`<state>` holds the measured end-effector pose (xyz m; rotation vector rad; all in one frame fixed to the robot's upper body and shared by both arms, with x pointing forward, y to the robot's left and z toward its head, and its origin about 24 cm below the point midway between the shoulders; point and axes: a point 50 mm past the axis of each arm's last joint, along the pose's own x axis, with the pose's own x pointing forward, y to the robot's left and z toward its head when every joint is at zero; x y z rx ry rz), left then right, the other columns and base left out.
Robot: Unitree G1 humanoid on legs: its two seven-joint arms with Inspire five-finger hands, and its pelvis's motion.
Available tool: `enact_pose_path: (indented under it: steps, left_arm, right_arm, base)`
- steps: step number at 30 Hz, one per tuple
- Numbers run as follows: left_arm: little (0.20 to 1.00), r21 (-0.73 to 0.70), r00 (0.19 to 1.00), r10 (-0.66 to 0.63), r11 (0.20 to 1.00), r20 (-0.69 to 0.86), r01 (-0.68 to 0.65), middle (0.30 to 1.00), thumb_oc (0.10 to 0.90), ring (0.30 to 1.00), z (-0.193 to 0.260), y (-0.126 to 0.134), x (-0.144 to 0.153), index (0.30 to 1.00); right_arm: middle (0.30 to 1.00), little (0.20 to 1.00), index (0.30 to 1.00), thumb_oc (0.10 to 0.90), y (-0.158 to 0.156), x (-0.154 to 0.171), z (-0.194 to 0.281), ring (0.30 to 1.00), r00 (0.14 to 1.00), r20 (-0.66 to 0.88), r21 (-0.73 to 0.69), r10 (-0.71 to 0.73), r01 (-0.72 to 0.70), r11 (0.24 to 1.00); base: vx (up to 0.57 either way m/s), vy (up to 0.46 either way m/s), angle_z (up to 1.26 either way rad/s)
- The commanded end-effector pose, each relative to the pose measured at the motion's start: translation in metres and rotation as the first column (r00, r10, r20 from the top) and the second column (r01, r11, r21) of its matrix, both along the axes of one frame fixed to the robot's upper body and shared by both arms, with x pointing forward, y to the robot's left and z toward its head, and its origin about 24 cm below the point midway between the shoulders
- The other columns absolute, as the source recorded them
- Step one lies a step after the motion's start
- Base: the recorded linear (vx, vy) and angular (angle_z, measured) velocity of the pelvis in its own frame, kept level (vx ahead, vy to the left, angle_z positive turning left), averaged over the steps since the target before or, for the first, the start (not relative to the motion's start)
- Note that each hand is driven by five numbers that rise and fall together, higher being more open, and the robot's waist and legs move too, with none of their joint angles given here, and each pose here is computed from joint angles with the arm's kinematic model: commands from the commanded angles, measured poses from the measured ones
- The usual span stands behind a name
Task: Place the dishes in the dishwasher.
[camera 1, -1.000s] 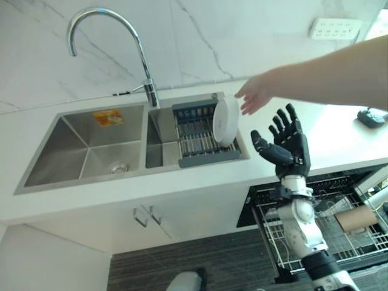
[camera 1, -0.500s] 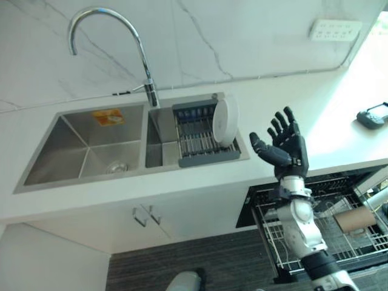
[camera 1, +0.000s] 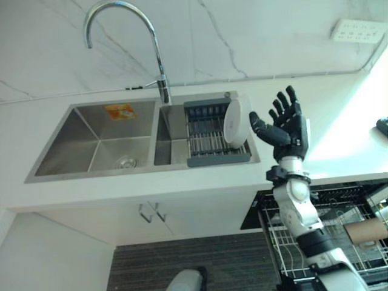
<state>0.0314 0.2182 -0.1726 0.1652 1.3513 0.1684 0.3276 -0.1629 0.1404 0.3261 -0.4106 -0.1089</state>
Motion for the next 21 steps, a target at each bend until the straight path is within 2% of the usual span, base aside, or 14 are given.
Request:
enact_pose_path:
  steps: [1,21]
  left_arm:
    - [0.900,0.054,0.999,-0.036,0.998,-0.018,0.037,0.900,0.800,0.900,0.004,0.019,-0.007,0.900]
    - [0.900,0.071,0.996,-0.091,0.993,-0.025,0.092,0.900,0.800,0.900,0.005,0.024,-0.010,0.900]
  right_arm:
    - [0.900,0.900,0.900,0.800,0.002,0.006,0.061,0.900,0.971,0.239,-0.004,-0.013,0.014,1.000]
    - [0.900,0.900,0.900,0.800,-0.015,0.022,0.072,0.900,0.976,0.199,-0.016,-0.085,0.090,0.996]
  base:
    - [0.05,0.020,0.13]
    - [0.05,0.013,0.08]
